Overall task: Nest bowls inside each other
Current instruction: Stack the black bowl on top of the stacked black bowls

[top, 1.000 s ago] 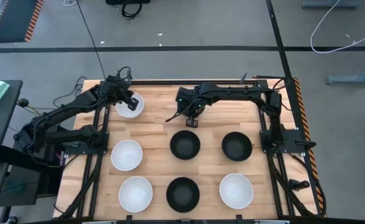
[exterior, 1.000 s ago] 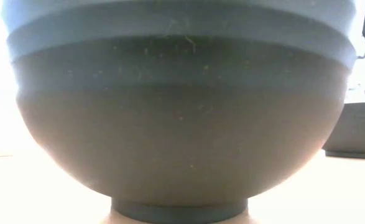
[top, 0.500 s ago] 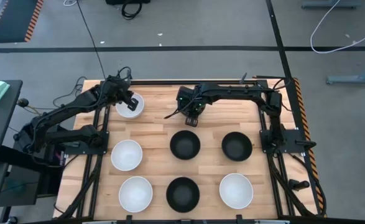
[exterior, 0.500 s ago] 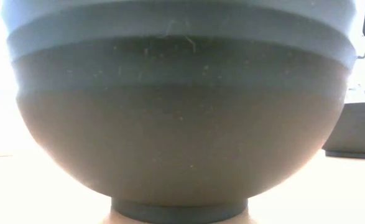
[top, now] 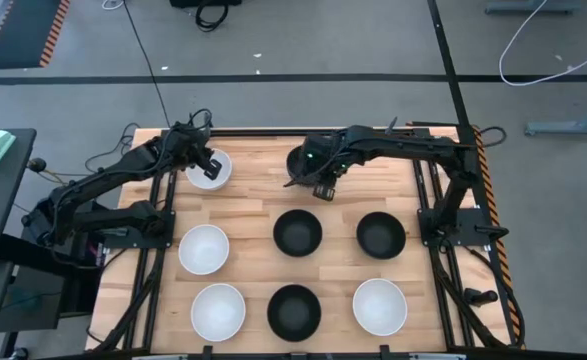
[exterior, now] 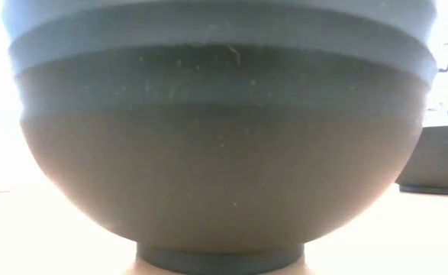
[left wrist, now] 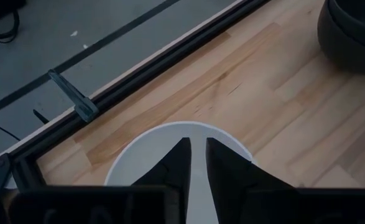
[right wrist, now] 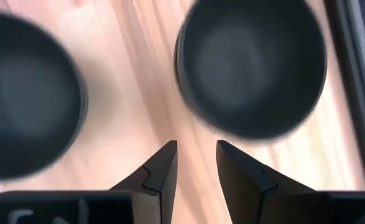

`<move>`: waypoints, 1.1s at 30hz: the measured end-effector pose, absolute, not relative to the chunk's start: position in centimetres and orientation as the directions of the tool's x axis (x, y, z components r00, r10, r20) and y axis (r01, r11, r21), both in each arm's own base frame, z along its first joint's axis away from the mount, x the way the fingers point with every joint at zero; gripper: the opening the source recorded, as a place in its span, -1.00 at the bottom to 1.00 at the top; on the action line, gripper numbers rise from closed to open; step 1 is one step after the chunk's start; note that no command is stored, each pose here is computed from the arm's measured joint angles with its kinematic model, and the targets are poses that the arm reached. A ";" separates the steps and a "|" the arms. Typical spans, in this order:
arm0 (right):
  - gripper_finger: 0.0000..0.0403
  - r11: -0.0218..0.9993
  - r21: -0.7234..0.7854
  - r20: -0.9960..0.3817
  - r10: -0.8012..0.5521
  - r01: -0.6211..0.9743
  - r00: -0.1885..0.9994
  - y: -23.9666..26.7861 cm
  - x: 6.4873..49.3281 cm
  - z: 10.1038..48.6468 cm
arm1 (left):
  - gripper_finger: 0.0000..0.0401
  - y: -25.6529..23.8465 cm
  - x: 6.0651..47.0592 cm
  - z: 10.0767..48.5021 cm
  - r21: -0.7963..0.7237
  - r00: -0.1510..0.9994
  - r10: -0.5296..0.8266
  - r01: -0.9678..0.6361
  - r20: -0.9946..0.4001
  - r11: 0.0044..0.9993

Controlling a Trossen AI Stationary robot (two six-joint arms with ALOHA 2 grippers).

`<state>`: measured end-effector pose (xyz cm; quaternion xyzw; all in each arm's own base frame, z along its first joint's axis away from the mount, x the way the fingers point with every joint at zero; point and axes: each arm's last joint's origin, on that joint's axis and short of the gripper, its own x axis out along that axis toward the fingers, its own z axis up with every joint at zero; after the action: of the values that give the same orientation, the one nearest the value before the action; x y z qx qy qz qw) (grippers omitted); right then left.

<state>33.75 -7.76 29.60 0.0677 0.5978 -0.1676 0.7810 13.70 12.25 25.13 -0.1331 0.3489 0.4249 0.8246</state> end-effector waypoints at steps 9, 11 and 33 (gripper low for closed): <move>-0.41 0.914 -0.063 -0.983 -0.127 0.401 0.134 -1.2 29.0 26.7 | -0.74 12.2 13.7 25.1 0.080 0.391 0.605 -0.793 -0.693 0.604; -0.41 0.901 -0.046 -0.979 -0.126 0.431 0.159 -0.4 28.0 26.4 | -0.72 12.2 13.7 25.1 0.080 0.391 0.605 -0.793 -0.694 0.604; -0.41 0.848 -0.001 -0.991 -0.070 0.530 0.110 5.4 24.4 23.4 | -0.72 12.2 13.6 25.0 0.069 0.384 0.596 -0.800 -0.705 0.597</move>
<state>24.41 5.43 23.44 0.1814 0.6339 -0.2076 0.7226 13.58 12.15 24.97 -0.1428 0.3559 0.4258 0.8196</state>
